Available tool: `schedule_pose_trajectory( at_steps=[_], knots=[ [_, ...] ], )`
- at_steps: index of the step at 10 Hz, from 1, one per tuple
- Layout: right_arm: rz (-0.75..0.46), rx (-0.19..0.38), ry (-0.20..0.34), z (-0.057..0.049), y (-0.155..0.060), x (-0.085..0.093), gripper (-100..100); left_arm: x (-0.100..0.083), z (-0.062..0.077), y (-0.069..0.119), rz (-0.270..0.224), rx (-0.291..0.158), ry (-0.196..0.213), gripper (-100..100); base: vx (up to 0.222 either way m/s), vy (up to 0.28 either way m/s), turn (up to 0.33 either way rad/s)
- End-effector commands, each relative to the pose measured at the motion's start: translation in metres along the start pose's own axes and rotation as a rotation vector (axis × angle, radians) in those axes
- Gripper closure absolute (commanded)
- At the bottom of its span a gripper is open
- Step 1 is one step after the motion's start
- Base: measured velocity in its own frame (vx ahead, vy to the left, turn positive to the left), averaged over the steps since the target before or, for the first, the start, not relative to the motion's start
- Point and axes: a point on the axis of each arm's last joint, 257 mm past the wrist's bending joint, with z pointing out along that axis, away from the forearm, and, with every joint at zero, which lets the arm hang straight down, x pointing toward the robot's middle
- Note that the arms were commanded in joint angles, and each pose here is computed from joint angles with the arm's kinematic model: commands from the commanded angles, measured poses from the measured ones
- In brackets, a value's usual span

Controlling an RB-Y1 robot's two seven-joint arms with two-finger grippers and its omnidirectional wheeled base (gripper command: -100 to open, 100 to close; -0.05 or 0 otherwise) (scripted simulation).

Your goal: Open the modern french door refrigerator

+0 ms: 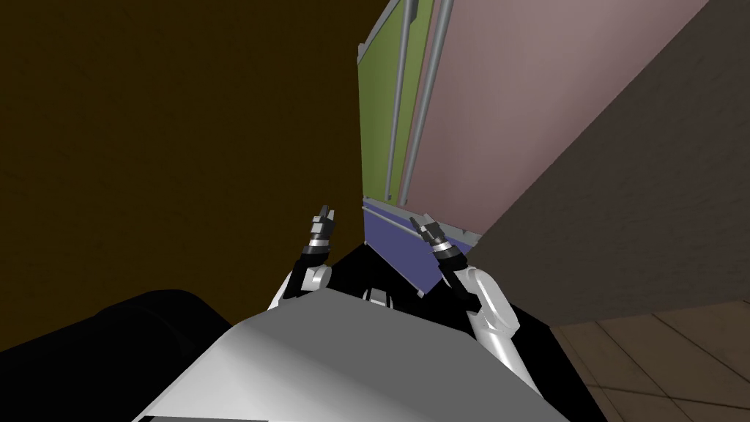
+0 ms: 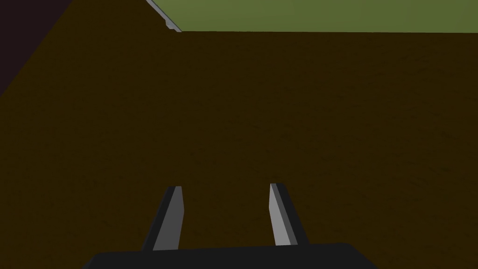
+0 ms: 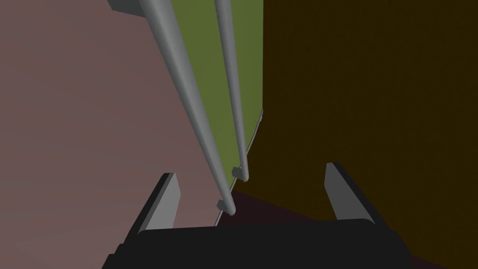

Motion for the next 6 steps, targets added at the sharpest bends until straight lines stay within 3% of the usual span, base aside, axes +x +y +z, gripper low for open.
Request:
schedule_pose_trajectory(
  at_steps=[1, 6],
  knots=[
    [-0.08, -0.01, 0.036, 0.006, -0.004, 0.008, -100, 0.0, 0.0, 0.0, 0.0, 0.0, 0.0, 0, 0.052, 0.054, 0.007],
    [-0.211, -0.024, 0.097, 0.014, -0.014, 0.021, -100, 0.0, 0.0, 0.0, 0.0, 0.0, 0.0, 0, 0.037, 0.033, 0.012]
  ],
)
